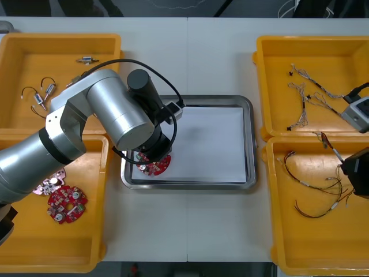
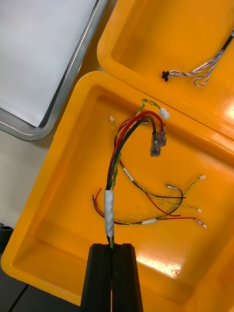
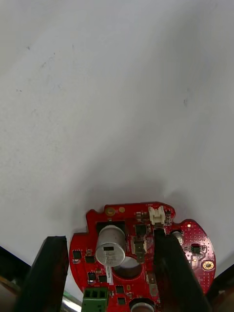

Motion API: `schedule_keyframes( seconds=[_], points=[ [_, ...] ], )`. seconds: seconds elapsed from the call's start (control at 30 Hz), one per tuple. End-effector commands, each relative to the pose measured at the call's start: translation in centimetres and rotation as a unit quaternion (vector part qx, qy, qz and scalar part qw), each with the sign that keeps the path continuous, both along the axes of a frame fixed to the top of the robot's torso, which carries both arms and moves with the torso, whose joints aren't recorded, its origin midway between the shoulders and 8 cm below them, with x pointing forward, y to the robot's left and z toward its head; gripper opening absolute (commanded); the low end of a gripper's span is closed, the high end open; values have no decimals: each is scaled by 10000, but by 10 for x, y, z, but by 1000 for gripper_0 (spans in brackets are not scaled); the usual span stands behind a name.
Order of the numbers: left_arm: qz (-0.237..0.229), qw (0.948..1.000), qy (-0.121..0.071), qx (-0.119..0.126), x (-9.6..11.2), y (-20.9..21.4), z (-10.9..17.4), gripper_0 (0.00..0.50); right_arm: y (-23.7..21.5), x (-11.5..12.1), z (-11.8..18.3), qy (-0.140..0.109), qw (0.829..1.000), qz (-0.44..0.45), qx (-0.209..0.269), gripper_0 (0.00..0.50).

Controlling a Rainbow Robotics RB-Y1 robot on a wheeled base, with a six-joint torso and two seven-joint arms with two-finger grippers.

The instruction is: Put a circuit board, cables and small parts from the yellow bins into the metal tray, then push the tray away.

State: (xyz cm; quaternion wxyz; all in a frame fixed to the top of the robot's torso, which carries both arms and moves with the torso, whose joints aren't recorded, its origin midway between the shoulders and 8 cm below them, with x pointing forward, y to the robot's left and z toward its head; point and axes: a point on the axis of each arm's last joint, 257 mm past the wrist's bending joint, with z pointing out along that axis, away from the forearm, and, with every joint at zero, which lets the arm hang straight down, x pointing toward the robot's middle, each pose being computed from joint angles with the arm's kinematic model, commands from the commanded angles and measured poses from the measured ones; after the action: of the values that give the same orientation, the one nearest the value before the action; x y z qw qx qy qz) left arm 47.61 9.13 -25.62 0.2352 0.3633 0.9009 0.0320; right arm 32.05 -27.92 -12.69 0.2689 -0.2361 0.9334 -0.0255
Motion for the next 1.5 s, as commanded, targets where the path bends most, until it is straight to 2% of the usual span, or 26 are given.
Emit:
schedule_keyframes(
  seconds=[0.03,0.33,0.6,0.8,0.97,1.17,1.27,1.37,1.4,1.47,1.5],
  points=[
    [291,9984,-129,-459,10,-21,29,500,21,3,12,-116,9958,754,-503,0],
    [473,9968,-63,-639,0,-9,78,500,80,9,26,-293,9798,1822,-772,0],
    [912,9923,38,-840,-2,34,126,500,130,11,28,-323,9584,2658,-986,0],
    [1266,9887,-72,-802,2,75,151,500,158,20,18,-438,9308,3382,-1319,0],
    [1464,9852,-412,-794,16,116,179,500,180,31,1,-550,9060,3848,-1677,0],
    [2110,9725,-437,-882,27,170,192,500,208,47,-17,-713,8775,4339,-1913,0],
    [2433,9646,-407,-932,33,193,193,500,214,58,-25,-773,8650,4498,-2083,0],
    [2806,9543,-422,-937,38,219,194,500,218,74,-36,-839,8533,4620,-2269,0],
    [2858,9527,-415,-950,38,223,193,500,219,77,-37,-863,8515,4636,-2294,0],
    [3091,9454,-370,-964,40,237,190,500,222,88,-46,-936,8419,4719,-2446,0],
    [3131,9441,-349,-972,40,240,189,500,221,92,-48,-951,8398,4729,-2494,0]
  ],
)
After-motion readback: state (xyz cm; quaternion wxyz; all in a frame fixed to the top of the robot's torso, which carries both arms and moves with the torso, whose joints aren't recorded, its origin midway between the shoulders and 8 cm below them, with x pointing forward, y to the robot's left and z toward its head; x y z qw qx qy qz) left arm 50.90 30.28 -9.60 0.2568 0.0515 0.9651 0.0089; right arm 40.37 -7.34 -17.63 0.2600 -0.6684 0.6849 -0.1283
